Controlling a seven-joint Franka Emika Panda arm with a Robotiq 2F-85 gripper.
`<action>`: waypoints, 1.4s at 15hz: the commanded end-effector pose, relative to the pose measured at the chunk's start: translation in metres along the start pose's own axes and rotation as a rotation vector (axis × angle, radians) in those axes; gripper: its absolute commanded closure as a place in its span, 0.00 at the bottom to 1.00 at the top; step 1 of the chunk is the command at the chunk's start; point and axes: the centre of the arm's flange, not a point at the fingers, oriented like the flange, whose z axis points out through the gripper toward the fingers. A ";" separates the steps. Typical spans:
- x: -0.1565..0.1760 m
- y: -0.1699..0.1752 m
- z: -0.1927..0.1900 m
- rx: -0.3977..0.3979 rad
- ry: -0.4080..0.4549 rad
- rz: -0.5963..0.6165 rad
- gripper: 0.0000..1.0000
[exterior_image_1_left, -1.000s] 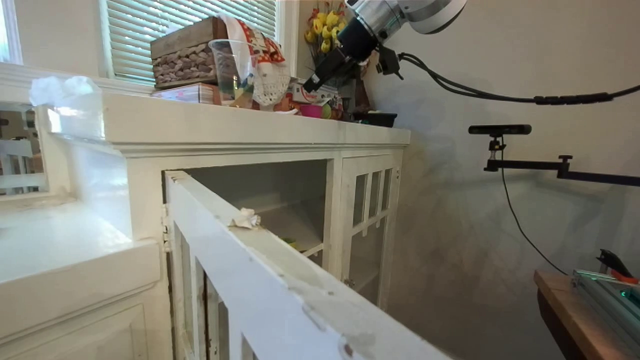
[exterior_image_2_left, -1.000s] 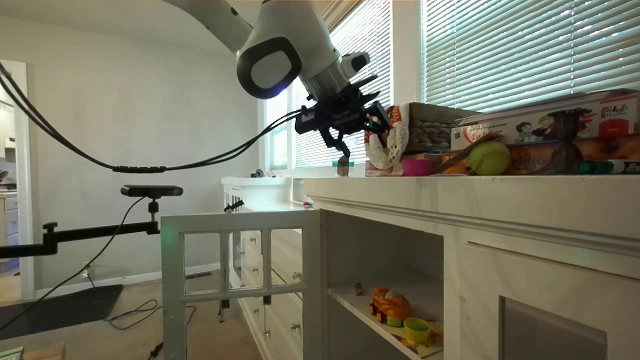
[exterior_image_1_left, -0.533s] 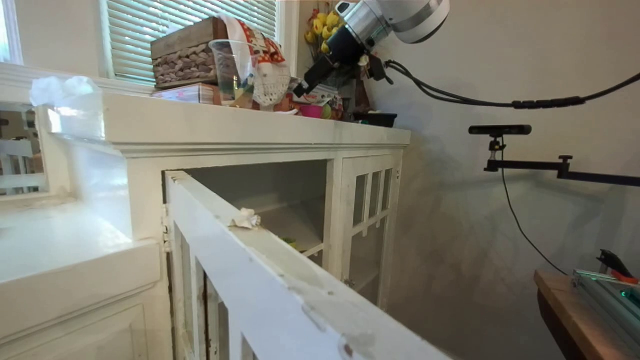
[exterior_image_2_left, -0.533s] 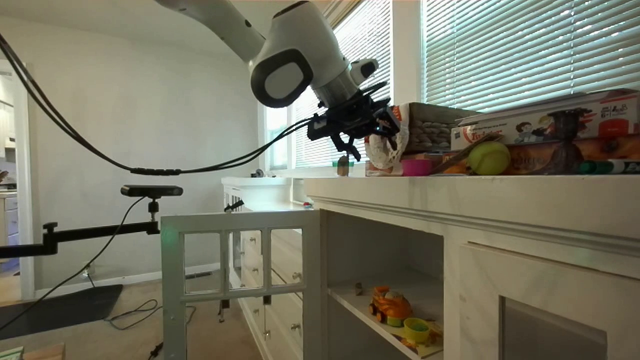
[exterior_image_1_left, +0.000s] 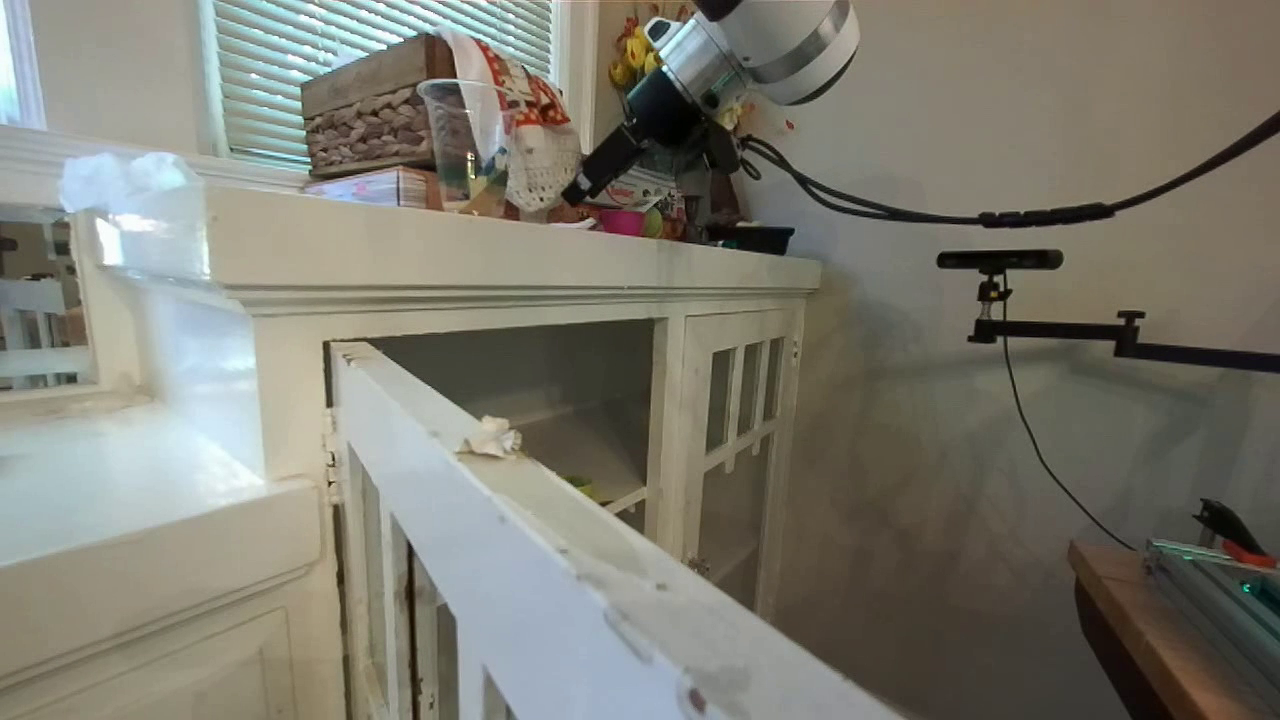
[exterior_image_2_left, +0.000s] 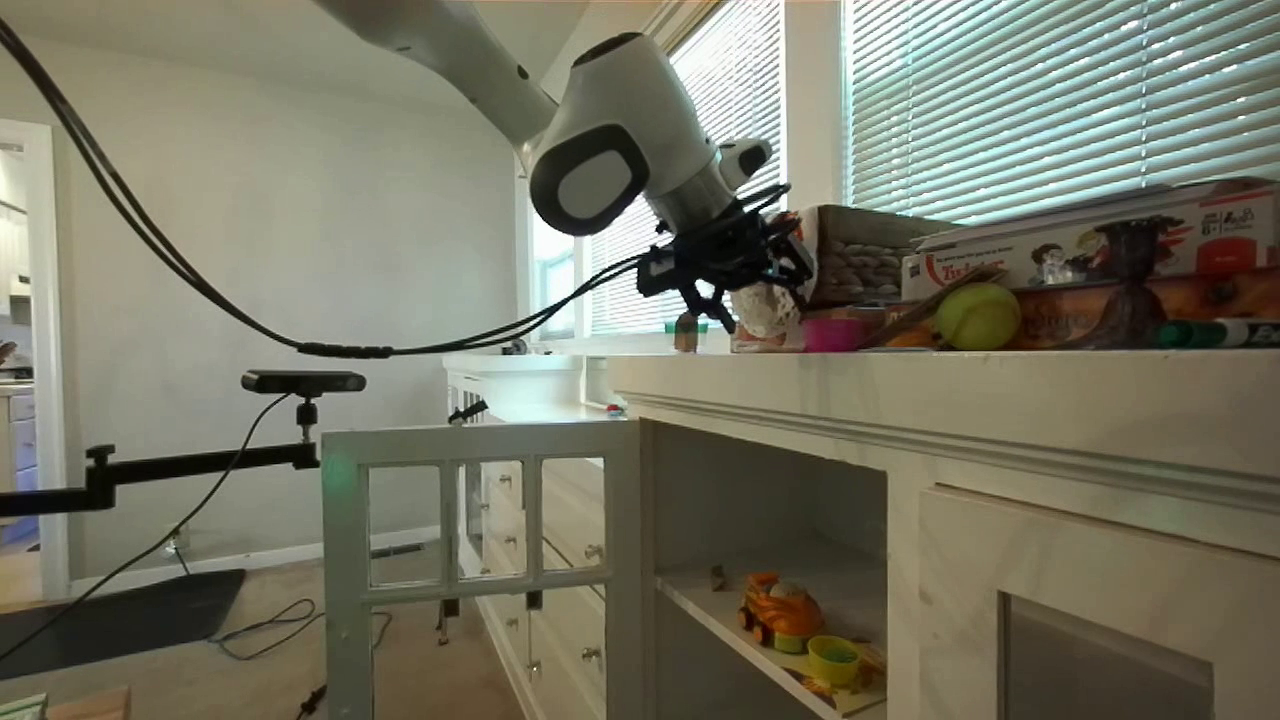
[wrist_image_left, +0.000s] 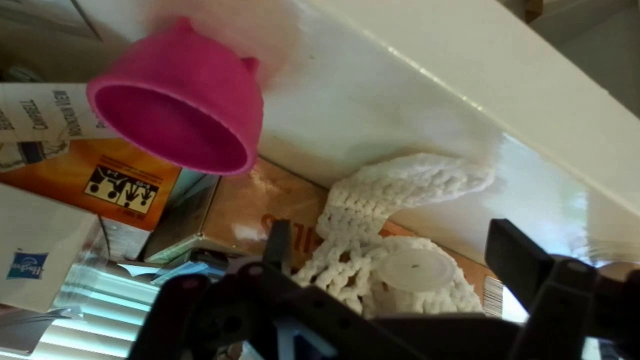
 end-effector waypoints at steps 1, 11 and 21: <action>0.014 0.001 0.017 -0.011 0.017 -0.024 0.10; 0.029 0.002 0.019 -0.006 0.035 -0.036 0.87; 0.046 0.024 -0.073 0.068 -0.041 -0.133 0.87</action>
